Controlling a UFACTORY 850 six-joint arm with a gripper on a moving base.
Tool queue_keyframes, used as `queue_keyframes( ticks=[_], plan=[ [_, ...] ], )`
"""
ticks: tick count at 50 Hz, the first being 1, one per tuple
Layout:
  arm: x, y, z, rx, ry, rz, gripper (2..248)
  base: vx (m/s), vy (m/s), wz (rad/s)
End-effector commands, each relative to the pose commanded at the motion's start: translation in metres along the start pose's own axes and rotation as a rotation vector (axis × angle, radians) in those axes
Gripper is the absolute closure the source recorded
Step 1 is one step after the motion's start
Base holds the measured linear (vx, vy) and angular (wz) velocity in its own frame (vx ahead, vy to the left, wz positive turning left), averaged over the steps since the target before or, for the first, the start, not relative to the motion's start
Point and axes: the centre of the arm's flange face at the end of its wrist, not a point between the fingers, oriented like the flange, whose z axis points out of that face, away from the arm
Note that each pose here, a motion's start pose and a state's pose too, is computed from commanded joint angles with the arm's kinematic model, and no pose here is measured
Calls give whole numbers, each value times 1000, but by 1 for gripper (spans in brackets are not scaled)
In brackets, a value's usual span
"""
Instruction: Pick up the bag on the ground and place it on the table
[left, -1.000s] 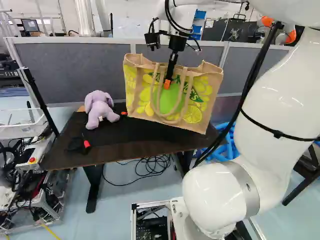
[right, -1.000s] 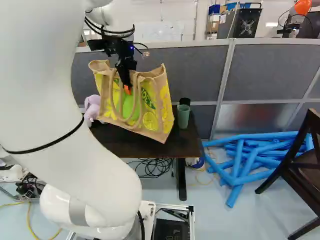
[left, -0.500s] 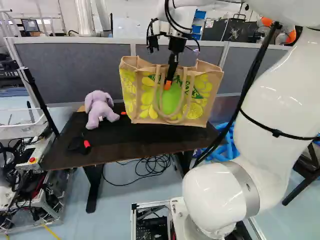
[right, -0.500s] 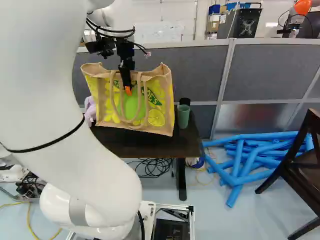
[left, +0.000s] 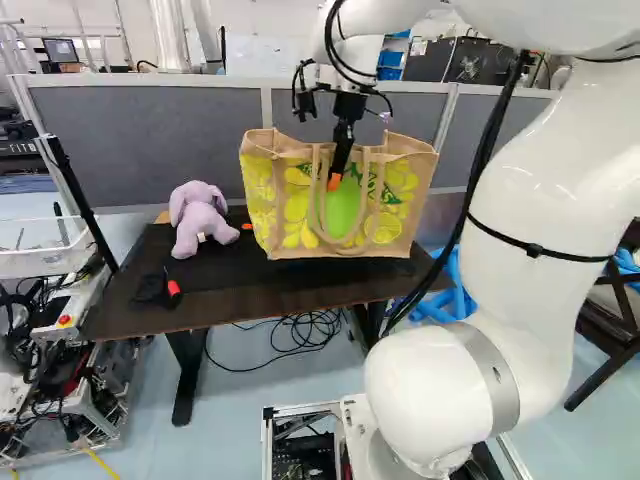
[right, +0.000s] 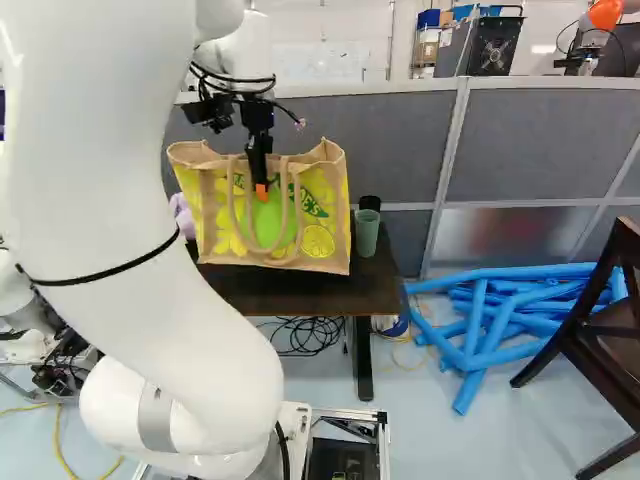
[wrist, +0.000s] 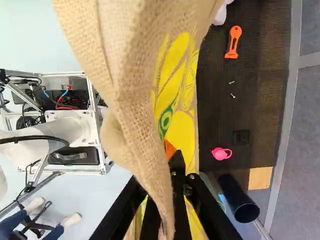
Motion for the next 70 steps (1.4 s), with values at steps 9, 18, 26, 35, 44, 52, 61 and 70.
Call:
queue_keyframes(
  ticks=[9,18,26,35,44,52,61,70],
  plan=[
    [5,6,12,23,-3,-10,229,0,0,0],
    [12,13,27,53,-7,-22,229,0,0,0],
    [15,19,41,79,-10,-26,229,0,0,0],
    [15,26,55,107,-13,-24,229,0,0,0],
    [14,34,71,121,-16,-21,229,0,0,0],
    [14,43,84,114,-17,-18,229,0,0,0],
    [13,53,99,101,-18,-15,229,0,0,0],
    [12,58,109,107,-19,-13,229,0,0,0]
  ],
)
